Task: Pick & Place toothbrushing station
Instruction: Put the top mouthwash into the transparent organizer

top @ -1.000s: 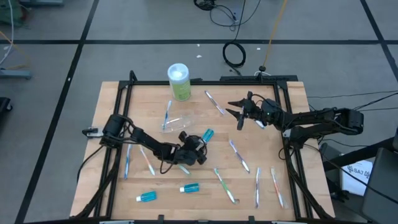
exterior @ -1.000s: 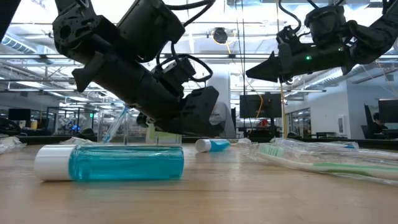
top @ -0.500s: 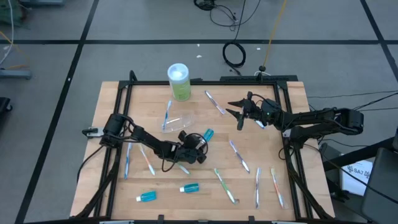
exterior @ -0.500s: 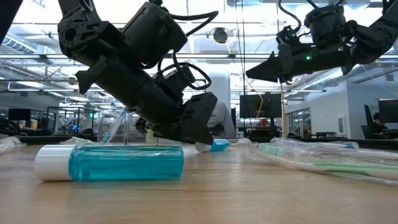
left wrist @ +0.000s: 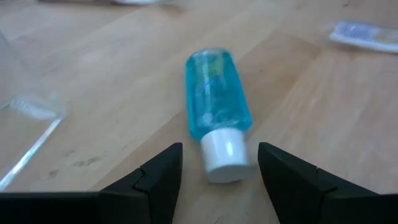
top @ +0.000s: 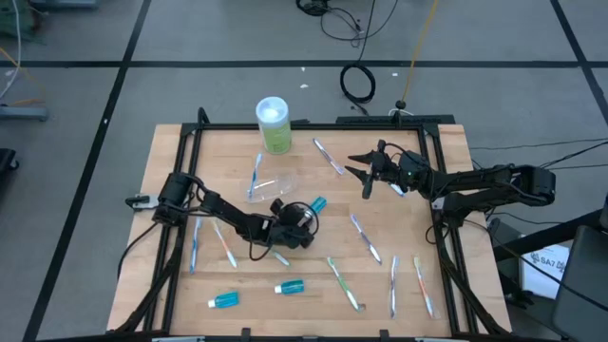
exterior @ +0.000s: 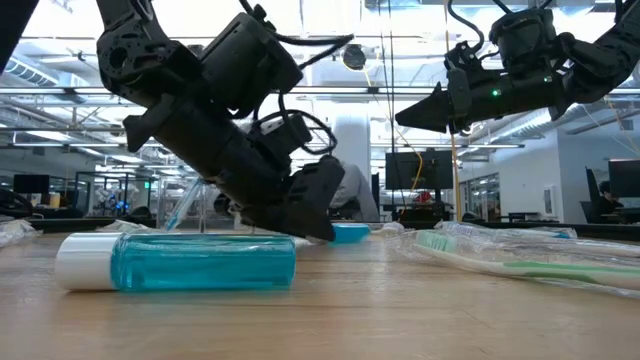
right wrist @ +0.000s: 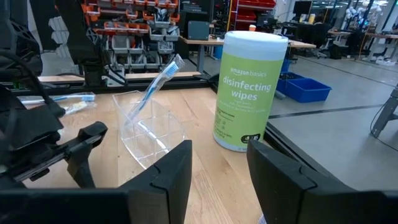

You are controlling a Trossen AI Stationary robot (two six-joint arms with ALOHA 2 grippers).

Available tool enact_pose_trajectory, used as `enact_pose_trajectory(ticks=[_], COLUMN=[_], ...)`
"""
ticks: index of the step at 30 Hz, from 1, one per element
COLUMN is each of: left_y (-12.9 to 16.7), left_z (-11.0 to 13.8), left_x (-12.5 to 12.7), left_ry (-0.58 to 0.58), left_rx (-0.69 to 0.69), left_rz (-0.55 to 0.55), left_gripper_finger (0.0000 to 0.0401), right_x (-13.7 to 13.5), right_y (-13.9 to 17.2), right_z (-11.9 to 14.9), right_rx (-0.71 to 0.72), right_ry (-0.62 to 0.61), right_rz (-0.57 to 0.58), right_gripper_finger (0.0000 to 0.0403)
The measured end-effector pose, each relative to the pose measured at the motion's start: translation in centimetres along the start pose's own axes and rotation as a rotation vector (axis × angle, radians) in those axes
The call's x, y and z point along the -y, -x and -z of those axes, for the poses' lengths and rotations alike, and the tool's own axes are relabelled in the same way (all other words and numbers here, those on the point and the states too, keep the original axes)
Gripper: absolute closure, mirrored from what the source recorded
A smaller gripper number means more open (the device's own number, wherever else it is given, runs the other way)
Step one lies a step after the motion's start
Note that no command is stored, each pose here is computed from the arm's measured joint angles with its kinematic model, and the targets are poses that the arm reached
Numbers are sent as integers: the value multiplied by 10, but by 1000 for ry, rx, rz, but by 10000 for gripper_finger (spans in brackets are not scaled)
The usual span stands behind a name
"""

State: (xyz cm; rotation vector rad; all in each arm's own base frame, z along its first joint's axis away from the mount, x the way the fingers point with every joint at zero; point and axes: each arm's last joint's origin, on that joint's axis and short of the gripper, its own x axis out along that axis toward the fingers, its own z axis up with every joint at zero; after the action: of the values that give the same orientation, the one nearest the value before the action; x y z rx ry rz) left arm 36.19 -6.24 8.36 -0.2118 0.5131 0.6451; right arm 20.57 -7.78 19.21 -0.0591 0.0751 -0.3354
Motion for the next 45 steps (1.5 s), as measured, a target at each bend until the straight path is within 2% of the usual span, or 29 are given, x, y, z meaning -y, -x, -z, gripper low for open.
enact_pose_trajectory(ticks=[3, 7, 15, 27, 36, 41, 45], left_y=[-1, -5, -9, -8, -7, 2, 19], left_z=[-1, -2, -5, -4, -4, -14, -35], left_x=[0, -4, -8, -8, -6, -6, -9], left_ry=[-18, 28, 38, 36, 37, -16, -42], left_rx=[-15, -41, -46, -47, -48, -53, -44], left_rz=[26, 45, 41, 32, 45, 71, 76], left_gripper_finger=[185, 185, 189, 279, 286, 292, 290], right_x=[0, 0, 0, 0, 0, 0, 0], right_y=[0, 0, 0, 0, 0, 0, 0], right_z=[0, 0, 0, 1, 1, 1, 2], right_rx=[0, 0, 0, -7, -7, -14, -22], right_ry=[0, 0, 0, -1, -1, -11, -11], right_rz=[0, 0, 0, -1, -1, -1, -2], right_gripper_finger=[257, 257, 257, 257, 257, 257, 257])
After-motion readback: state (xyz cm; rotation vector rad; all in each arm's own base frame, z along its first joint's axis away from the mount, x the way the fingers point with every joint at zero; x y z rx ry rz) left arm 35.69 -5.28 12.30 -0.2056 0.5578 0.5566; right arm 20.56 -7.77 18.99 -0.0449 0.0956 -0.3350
